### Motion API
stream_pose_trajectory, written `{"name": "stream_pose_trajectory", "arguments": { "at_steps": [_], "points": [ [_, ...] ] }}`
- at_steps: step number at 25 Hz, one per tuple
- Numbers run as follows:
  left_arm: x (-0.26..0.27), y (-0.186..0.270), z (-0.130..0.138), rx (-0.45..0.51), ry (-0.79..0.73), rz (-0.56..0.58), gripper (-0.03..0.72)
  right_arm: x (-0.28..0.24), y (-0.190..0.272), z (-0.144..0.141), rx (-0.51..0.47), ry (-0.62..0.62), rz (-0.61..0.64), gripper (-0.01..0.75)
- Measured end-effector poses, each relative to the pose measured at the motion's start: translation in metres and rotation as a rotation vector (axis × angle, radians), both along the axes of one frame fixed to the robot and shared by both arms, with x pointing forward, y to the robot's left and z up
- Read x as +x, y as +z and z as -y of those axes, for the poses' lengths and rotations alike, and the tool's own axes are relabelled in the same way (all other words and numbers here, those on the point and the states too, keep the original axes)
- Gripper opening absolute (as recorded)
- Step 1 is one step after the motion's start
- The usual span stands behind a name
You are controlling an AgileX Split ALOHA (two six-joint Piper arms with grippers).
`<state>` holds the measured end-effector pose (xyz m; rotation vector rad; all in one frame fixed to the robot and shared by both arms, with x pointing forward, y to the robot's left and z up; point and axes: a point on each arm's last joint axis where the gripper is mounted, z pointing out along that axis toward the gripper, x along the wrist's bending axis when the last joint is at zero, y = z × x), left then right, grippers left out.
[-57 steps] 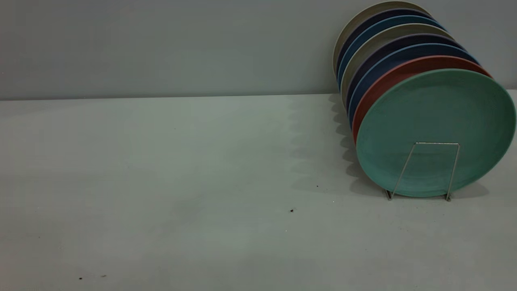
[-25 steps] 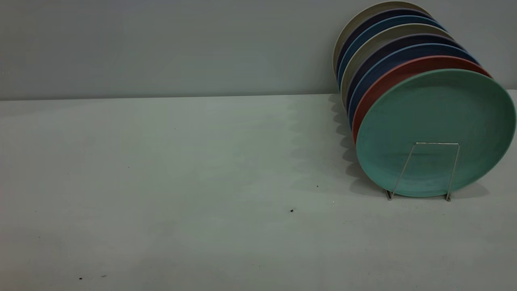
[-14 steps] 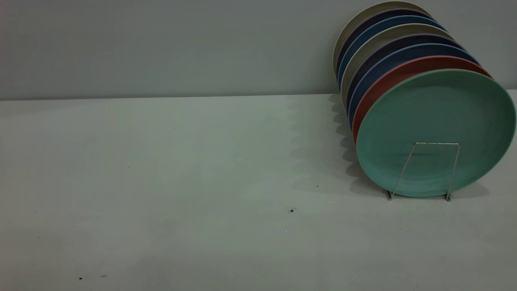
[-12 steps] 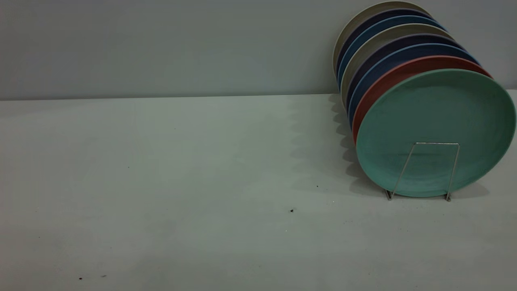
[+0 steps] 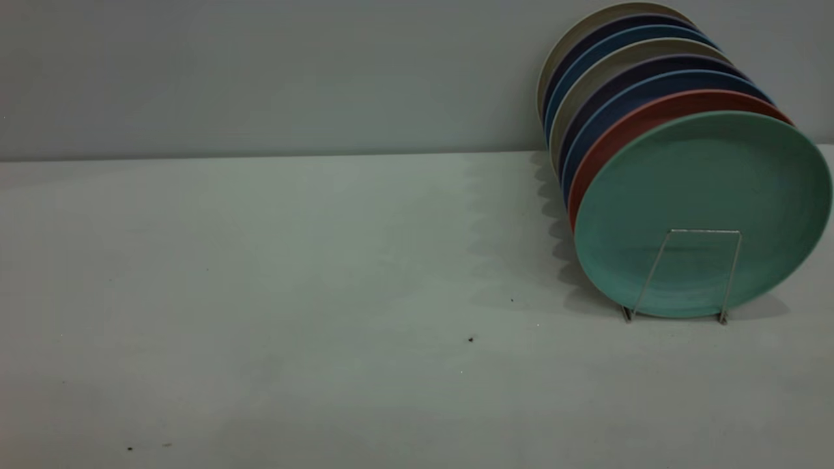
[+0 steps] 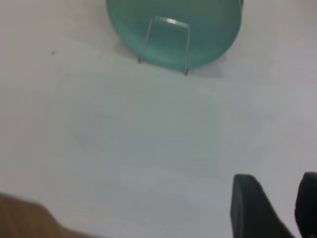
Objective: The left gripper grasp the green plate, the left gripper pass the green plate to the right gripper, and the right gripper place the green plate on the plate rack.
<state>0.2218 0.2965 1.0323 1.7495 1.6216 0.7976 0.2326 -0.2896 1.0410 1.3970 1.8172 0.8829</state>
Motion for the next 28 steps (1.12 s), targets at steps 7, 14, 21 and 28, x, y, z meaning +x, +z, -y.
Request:
{"name": "stream_pose_trajectory", "arguments": {
  "at_steps": [7,14,21,28],
  "points": [
    [-0.0002,0.0,0.0,0.0,0.0,0.003,0.431,-0.0033,-0.0003,0.0,0.0,0.0,0.022,0.237],
    [-0.0002,0.0,0.0,0.0,0.0,0.003,0.431,-0.0033,-0.0003,0.0,0.0,0.0,0.022,0.237],
    [-0.0002,0.0,0.0,-0.001,0.0,0.003,0.431,-0.0036,-0.0004,0.0017,-0.013,-0.013,0.024,0.237],
    [-0.0002,0.0,0.0,-0.001,0.0,0.003,0.431,-0.0033,-0.0007,0.0064,0.027,-0.1,0.018,0.237]
  ]
}}
